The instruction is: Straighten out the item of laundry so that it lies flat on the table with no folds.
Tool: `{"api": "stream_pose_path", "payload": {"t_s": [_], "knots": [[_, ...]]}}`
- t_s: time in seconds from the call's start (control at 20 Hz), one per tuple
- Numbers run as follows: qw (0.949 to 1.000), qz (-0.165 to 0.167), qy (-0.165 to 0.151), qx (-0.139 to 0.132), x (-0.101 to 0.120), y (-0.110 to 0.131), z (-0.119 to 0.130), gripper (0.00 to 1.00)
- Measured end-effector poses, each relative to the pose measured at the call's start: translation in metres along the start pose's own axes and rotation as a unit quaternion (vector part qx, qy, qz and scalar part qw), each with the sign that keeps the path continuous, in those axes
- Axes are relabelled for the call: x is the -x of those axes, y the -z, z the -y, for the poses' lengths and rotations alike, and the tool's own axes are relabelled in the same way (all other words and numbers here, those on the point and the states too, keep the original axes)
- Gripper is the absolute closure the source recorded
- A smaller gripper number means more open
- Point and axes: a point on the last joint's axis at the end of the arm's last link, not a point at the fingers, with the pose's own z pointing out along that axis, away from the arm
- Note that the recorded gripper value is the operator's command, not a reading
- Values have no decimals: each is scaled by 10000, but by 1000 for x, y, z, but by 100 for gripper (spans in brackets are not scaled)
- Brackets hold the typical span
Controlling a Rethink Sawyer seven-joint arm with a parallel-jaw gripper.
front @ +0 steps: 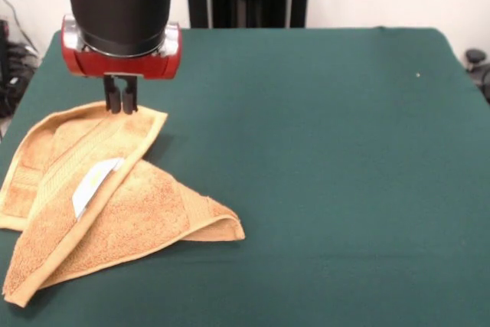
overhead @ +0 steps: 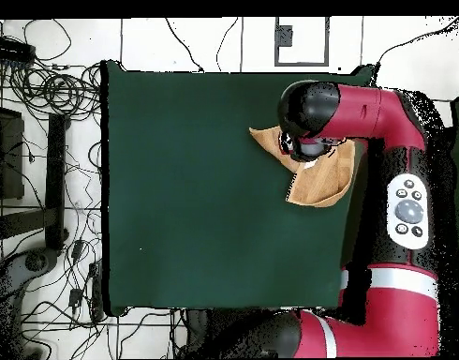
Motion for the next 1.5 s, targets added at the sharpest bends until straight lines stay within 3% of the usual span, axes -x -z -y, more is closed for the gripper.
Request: {"api": "stream_pose_path", "payload": {"t_s": [0.65, 0.9, 1.5], "knots": [[9991, 281, -313, -64, 49, -23, 30, 100], [9986, 236, -465, -11, 68, -34, 38, 100], [9984, 116, -552, -90, 84, -43, 55, 100]]}}
